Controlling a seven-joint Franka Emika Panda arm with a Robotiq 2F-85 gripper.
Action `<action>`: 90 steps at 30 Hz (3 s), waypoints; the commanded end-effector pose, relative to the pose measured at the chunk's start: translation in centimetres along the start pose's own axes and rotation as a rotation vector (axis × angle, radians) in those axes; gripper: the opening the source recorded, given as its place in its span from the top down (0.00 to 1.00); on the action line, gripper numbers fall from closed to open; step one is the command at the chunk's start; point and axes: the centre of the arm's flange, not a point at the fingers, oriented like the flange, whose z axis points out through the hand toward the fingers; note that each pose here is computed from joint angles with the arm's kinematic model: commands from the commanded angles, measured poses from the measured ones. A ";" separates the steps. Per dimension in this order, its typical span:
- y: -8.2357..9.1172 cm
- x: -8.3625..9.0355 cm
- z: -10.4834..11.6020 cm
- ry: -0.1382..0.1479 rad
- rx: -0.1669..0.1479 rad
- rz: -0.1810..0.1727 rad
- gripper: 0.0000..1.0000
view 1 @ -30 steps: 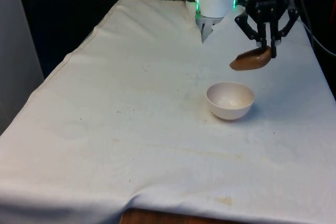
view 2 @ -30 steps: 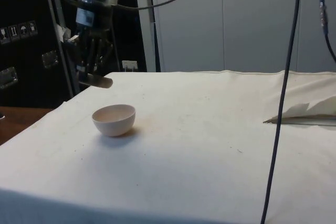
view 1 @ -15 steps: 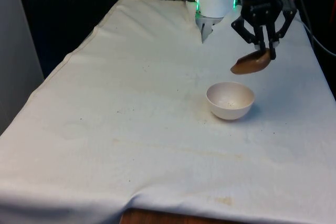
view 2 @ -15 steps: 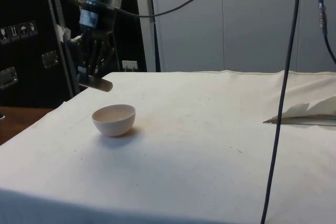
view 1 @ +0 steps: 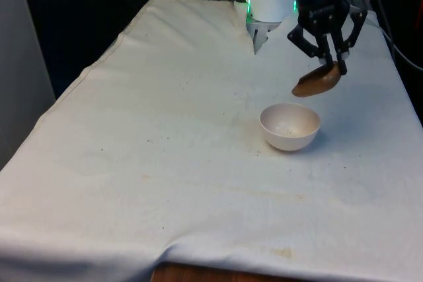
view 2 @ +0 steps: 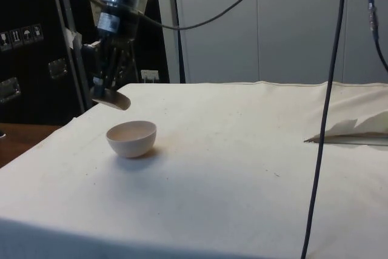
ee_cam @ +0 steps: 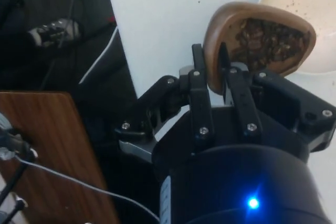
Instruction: Pour the coffee beans from the cup into the bowl.
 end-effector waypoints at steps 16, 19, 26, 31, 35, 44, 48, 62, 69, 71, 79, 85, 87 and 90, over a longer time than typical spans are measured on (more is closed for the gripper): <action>1.7 0.0 -0.2 -0.026 0.096 -0.031 0.97; 2.2 0.0 -0.3 -0.028 0.109 -0.036 0.97; 3.4 0.2 -0.7 -0.030 0.137 -0.051 0.97; 4.3 0.4 -1.1 -0.030 0.157 -0.062 0.97; 5.0 0.5 -1.1 -0.031 0.175 -0.070 0.97; 6.6 0.5 -0.8 -0.031 0.227 -0.082 0.97; 7.0 0.3 -0.5 -0.034 0.256 -0.082 0.97; 8.7 0.0 0.5 -0.035 0.357 -0.084 0.97; 9.8 0.0 0.6 -0.037 0.406 -0.078 0.97; 10.1 0.0 0.6 -0.037 0.421 -0.076 0.97; 11.1 0.3 0.4 -0.041 0.476 -0.062 0.97; 11.6 0.5 0.3 -0.046 0.518 -0.048 0.97; 11.6 0.5 0.3 -0.048 0.534 -0.045 0.97; 11.7 0.5 0.2 -0.052 0.538 -0.045 0.97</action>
